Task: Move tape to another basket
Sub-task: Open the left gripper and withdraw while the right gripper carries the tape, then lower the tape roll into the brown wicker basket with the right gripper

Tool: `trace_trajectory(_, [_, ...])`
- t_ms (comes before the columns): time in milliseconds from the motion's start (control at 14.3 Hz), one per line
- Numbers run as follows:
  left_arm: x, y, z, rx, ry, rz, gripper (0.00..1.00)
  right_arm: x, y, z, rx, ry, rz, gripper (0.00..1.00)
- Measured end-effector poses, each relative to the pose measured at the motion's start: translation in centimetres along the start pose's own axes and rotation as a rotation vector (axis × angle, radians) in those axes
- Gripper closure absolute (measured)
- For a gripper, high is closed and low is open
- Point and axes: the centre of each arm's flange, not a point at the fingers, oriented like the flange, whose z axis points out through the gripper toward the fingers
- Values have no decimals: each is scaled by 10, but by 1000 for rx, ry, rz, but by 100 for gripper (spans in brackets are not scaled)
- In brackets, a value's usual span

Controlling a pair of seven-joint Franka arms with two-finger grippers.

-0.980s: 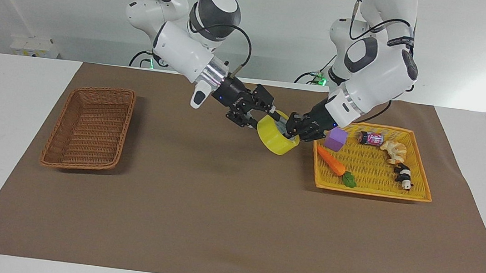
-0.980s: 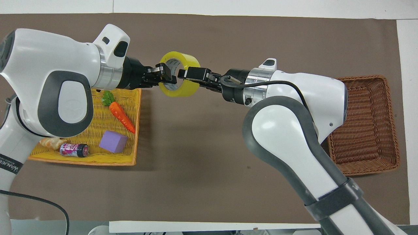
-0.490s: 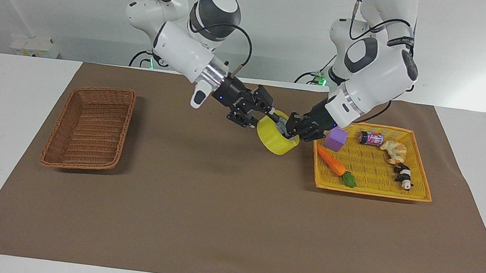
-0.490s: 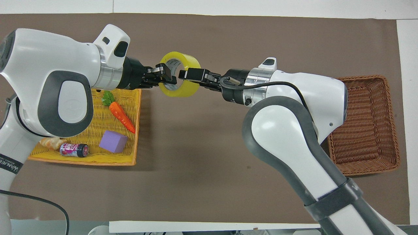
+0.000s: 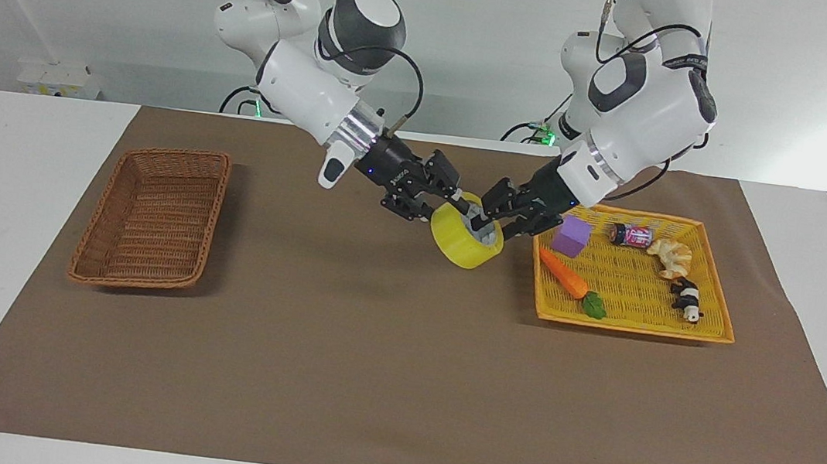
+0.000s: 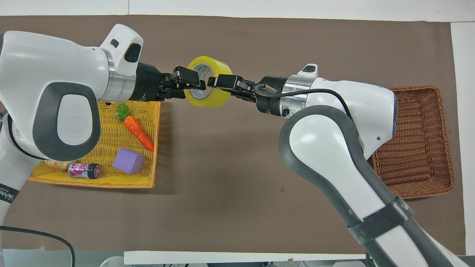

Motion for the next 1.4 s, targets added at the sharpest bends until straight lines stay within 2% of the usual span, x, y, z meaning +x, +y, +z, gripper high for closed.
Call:
trace_trajectory(70, [-3,4,-9,11,-1,16,6,2,2,-2,1,-3,3,44])
trace_trajectory(140, [-6,6,-18,33,-9,32,1,7,6,-6,2,-10,12,44])
trace_trajectory(350, [5,-19,-52,136,-18,26,1,45,41,-46,20,-43,50,44])
trace_trajectory(560, [28,-88,-95,281,-35,-17,1,90,106,-131,64,-83,102,44])
trace_trajectory(700, [36,-129,-122,354,-55,-2,1,103,154,-202,51,-146,110,44])
trace_trajectory(840, [41,-162,-145,421,-66,29,1,101,199,-265,44,-208,71,46])
trace_trajectory(1050, [42,-193,-174,502,-73,51,1,79,275,-339,-1,-298,-17,46])
trace_trajectory(1190, [38,-193,-183,527,-80,55,1,64,310,-370,-45,-346,-59,46])
trace_trajectory(1400, [32,-187,-188,536,-104,57,0,52,360,-396,-57,-364,-99,46])
